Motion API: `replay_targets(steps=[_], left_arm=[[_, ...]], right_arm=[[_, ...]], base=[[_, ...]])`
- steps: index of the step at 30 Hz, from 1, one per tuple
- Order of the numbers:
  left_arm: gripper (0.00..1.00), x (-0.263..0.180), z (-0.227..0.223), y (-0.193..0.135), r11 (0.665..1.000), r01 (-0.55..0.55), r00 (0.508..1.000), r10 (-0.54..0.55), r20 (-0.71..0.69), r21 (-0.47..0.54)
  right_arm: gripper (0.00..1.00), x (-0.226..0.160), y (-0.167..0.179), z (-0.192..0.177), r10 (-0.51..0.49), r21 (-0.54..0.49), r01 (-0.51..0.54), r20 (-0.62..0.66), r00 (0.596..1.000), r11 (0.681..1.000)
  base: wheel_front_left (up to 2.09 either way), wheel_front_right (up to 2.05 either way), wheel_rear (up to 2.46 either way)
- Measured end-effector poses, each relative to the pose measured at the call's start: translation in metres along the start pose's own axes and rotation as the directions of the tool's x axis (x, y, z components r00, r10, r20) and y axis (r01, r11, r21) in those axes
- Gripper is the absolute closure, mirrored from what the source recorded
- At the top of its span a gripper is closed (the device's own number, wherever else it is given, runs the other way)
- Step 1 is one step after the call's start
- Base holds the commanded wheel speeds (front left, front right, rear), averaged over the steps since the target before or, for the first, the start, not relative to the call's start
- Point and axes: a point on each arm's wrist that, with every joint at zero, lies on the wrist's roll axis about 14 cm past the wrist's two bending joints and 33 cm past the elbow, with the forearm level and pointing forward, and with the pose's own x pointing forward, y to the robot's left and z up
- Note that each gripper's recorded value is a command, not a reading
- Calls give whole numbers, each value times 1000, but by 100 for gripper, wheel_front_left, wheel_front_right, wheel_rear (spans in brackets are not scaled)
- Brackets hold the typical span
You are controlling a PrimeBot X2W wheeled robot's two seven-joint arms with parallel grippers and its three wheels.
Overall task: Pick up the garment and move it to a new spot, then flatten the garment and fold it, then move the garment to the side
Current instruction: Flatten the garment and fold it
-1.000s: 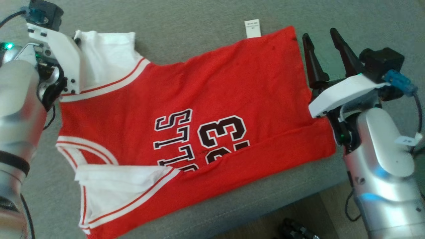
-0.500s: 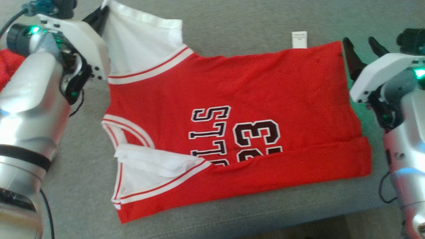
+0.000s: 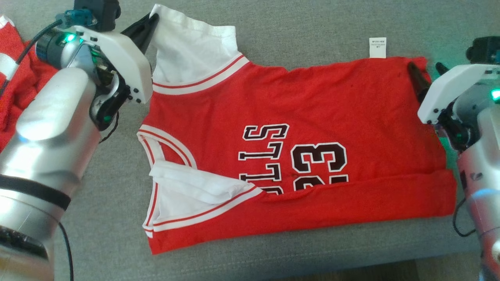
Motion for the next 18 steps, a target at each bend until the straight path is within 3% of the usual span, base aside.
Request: replay_targets(steps=[8, 9, 10, 11, 18], left_arm=[[100, 4, -5, -1, 1000, 8, 1000, -8, -14, -6], [100, 4, -6, 0, 1000, 5, 1000, -5, -15, -10], [100, 4, -6, 0, 1000, 5, 1000, -5, -15, -11], [100, 4, -7, 1, 1000, 5, 1000, -5, -16, -11], [100, 2, -7, 5, 1000, -12, 1000, 12, -12, -10]], right_arm=[[0, 9, 4, -2, 11, -5, -11, -22, 1000, 1000], [7, 10, 4, -1, 12, -7, -12, -24, 1000, 1000], [69, 11, 4, -2, 14, -8, -14, -29, 999, 1000], [100, 11, 5, -2, 16, -7, -17, -31, 999, 1000], [100, 13, -5, 14, -1, -55, 3, 44, 999, 998]], base=[[0, 0, 0], [0, 0, 0], [0, 0, 0], [0, 0, 0], [0, 0, 0]])
